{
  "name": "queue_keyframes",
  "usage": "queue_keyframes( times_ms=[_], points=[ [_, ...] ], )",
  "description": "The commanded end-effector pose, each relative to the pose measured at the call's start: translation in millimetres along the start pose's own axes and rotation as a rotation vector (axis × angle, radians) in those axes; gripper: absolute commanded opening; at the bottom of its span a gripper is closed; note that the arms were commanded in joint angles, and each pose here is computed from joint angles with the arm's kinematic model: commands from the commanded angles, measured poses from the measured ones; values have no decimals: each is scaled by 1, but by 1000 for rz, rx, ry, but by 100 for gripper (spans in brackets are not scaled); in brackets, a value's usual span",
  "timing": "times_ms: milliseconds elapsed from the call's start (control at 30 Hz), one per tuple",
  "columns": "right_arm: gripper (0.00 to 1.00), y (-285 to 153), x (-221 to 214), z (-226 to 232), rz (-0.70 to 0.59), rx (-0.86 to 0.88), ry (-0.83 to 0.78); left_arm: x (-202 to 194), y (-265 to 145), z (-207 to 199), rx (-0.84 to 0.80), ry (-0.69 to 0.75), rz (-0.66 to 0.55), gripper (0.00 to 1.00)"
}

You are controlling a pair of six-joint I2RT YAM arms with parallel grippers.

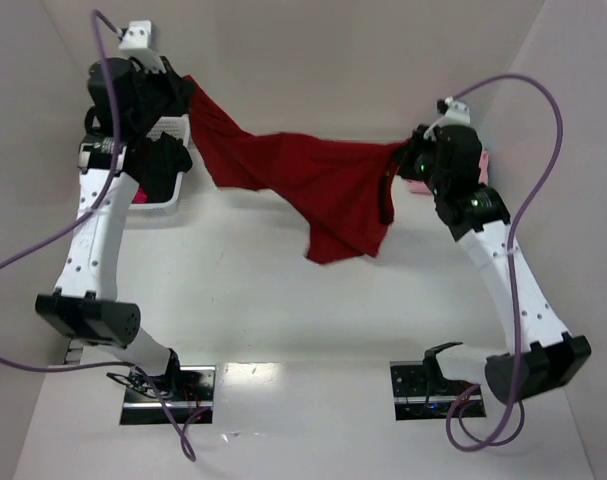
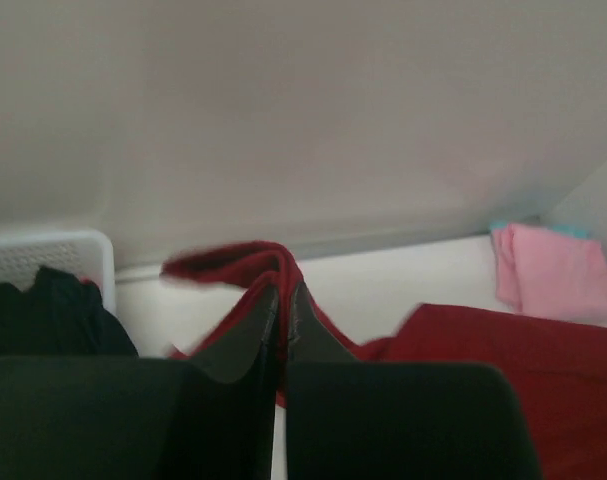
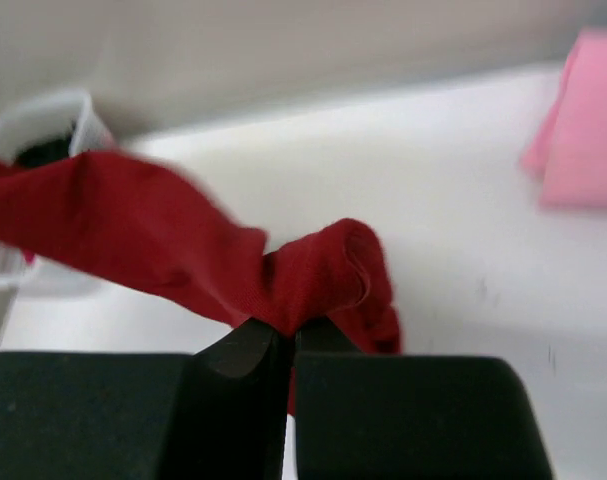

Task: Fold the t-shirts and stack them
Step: Flatten out the tshirt

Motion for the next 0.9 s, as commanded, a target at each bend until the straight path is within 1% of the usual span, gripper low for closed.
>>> queue_keyframes(
  times_ms=[0, 67, 133, 167, 200, 267, 300, 367, 467, 533, 567, 633, 667, 733, 767, 800, 867],
  points=[
    [0, -7, 111, 23, -346, 24, -43, 24, -32, -10, 65, 42, -28, 0],
    [0, -17, 141, 32, -433, 28, -47, 41, -51, -6, 127, 46, -83, 0],
    [0, -23, 155, 32, -473, 8, -77, 41, -62, 3, 185, 33, -91, 0],
    [0, -31, 167, 35, -513, 5, -85, 50, -78, 7, 234, 20, -127, 0],
    [0, -36, 175, 32, -539, -27, -88, 51, -85, 9, 260, 10, -136, 0],
    [0, -48, 185, 29, -579, -61, -108, 61, -110, 19, 344, -7, -197, 0],
    [0, -62, 192, 26, -607, -66, -112, 72, -127, 17, 354, -18, -253, 0],
    [0, -72, 197, 28, -634, -59, -117, 66, -134, 21, 387, -51, -266, 0],
    [0, -85, 198, 31, -652, -32, -119, 60, -131, 19, 377, -84, -252, 0],
    [0, -93, 199, 33, -666, -19, -134, 41, -117, 14, 326, -119, -195, 0],
    [0, -101, 201, 33, -680, -17, -140, 34, -111, 12, 299, -117, -181, 0],
    [0, -99, 195, 33, -664, -8, -157, 16, -91, 5, 220, -129, -158, 0],
    [0, -102, 191, 34, -653, 7, -164, 16, -89, 2, 197, -127, -164, 0],
    [0, -103, 181, 33, -640, 30, -175, 28, -82, -6, 139, -120, -192, 0],
    [0, -100, 178, 32, -631, 30, -166, 38, -84, -7, 134, -118, -216, 0],
    [0, -107, 181, 34, -651, 37, -163, 49, -84, -7, 127, -115, -236, 0],
    [0, -105, 181, 32, -654, 28, -159, 74, -96, -16, 98, -129, -297, 0]
  ],
)
Point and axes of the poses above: each gripper's point midway between its finger pads, its own y axis out along the fingers, its own z axis along the line the jaws close on, x = y × z, the point moved 3 cm from there along -y, back along the fingers, and after that the axes turned 3 degrees about y, right-handed, at the moved point
